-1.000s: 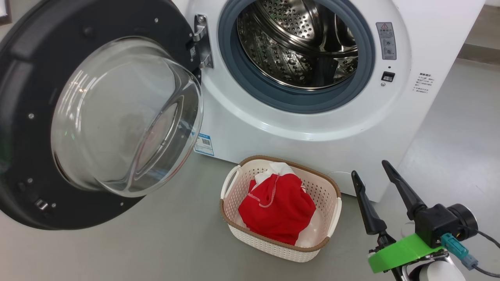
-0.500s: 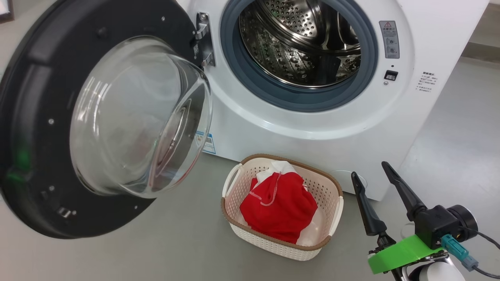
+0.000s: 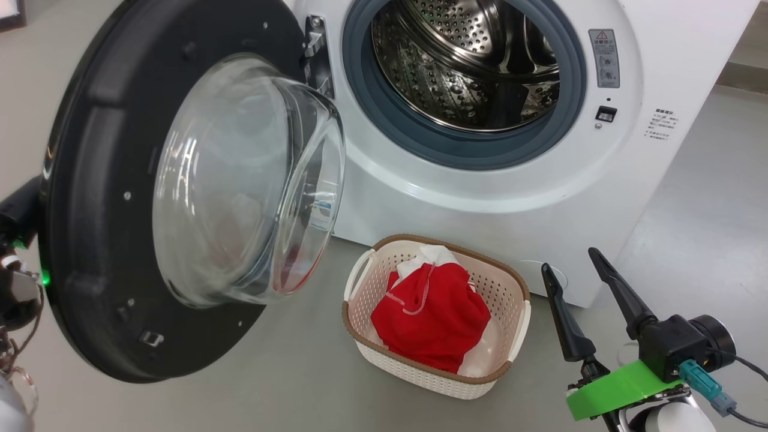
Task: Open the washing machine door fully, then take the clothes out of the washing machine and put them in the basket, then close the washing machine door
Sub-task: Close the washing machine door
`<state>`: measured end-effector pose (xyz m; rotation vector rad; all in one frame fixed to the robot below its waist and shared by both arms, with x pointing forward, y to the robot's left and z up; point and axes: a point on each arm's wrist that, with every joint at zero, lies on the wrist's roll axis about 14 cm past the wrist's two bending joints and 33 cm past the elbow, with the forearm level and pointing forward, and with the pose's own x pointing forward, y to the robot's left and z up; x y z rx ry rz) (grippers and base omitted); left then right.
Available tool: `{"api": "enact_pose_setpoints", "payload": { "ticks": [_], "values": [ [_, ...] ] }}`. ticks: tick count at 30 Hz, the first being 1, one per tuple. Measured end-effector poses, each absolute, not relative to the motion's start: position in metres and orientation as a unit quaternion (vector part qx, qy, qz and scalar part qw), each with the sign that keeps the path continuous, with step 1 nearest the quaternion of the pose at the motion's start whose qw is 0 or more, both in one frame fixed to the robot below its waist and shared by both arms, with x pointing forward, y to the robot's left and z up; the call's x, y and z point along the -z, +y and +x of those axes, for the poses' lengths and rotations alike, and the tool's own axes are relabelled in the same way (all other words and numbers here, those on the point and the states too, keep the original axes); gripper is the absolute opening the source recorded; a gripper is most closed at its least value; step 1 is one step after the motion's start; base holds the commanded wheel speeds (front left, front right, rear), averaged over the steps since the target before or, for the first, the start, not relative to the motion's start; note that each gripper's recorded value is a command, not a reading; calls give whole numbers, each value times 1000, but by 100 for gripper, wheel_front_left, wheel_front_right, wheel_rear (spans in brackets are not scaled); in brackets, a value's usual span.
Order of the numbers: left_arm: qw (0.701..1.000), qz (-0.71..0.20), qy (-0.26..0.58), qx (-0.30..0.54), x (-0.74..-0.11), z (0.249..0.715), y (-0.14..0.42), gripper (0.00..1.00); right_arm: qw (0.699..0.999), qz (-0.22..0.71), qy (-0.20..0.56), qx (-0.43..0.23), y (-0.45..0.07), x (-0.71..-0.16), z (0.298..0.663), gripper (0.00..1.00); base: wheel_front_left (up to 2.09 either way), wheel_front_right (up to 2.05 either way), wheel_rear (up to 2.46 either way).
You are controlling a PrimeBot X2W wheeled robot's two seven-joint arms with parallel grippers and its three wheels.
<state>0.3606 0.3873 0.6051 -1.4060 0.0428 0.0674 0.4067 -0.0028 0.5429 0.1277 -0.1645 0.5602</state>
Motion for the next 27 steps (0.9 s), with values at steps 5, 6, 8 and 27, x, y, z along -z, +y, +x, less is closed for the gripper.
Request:
{"api": "enact_pose_setpoints", "payload": {
  "ticks": [5, 6, 8, 27],
  "values": [
    [760, -650, 28, -7, -606, 358, 373, 0, 956, 63, -81, -275, -3, -543, 407, 100, 0, 0, 0],
    [760, -649, 29, 2, -607, 357, 368, 0, 956, 63, -81, -275, -3, -543, 407, 100, 0, 0, 0],
    [756, -653, 33, 17, -609, 356, 360, 0, 956, 64, -81, -275, -3, -543, 407, 100, 0, 0, 0],
    [744, -659, 63, 94, -623, 348, 309, 0, 958, 67, -78, -267, -9, -541, 408, 100, 0, 0, 0]
  ]
}}
